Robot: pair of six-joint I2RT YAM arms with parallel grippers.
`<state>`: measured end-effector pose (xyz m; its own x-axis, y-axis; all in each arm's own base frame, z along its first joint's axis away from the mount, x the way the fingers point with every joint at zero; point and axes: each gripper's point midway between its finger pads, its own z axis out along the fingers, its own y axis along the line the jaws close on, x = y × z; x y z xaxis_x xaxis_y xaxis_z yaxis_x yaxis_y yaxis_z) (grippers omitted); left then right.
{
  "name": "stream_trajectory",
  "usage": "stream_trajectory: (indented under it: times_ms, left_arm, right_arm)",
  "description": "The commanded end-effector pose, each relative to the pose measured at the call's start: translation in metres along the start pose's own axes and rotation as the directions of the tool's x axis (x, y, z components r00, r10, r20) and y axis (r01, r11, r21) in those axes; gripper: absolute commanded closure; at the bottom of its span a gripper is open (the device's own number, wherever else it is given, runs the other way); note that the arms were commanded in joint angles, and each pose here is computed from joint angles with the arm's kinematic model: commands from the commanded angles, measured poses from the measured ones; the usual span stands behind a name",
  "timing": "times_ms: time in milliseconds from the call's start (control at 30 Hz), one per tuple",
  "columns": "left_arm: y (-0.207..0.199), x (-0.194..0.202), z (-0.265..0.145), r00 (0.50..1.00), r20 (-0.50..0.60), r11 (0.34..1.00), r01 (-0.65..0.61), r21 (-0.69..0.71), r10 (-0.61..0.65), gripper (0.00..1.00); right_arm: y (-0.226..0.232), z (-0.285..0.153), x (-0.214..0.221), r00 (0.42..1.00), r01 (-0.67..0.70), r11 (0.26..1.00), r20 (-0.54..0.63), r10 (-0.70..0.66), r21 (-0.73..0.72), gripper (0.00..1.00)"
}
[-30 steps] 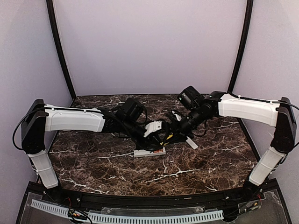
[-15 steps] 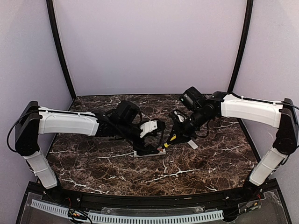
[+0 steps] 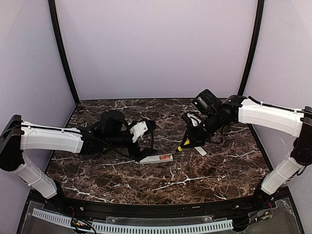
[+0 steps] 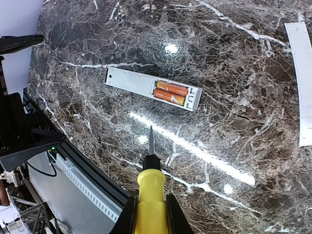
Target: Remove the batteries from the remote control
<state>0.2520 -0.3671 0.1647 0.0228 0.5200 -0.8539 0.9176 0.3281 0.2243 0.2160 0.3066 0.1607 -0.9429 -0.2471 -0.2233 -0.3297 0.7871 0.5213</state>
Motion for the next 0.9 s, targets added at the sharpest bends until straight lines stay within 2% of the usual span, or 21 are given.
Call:
stream_trajectory:
  times_ms: [0,133,367,500,667,867]
  left_arm:
    - [-0.005,-0.003,-0.008,0.999,0.039,0.999,0.003,0.042,-0.005,0.01]
    - [-0.011,0.013,-0.010,1.000,0.007,0.995,0.022,0.100,-0.023,0.02]
    - [-0.001,0.039,-0.025,0.996,0.007,0.993,0.083,0.087,-0.084,0.02]
    - [0.001,0.065,-0.022,0.994,-0.041,0.993,0.100,0.070,-0.098,0.01]
    - [0.005,0.079,-0.023,0.991,-0.005,0.989,0.134,0.067,-0.134,0.01]
    - [0.002,0.096,-0.011,0.986,-0.035,0.980,0.163,0.110,-0.160,0.02]
  right_arm:
    - [-0.008,-0.007,0.003,0.999,0.030,0.998,0.033,-0.032,0.051,1.00]
    - [-0.014,-0.014,0.001,0.997,0.042,0.996,0.066,-0.047,0.082,1.00]
    - [-0.027,-0.022,0.000,0.992,0.049,0.989,0.106,-0.064,0.138,1.00]
    - [-0.032,-0.023,-0.002,0.991,0.055,0.986,0.115,-0.073,0.157,1.00]
    - [-0.034,-0.025,-0.007,0.989,0.063,0.985,0.122,-0.083,0.160,1.00]
    - [-0.036,-0.022,-0.011,0.989,0.071,0.985,0.117,-0.089,0.156,1.00]
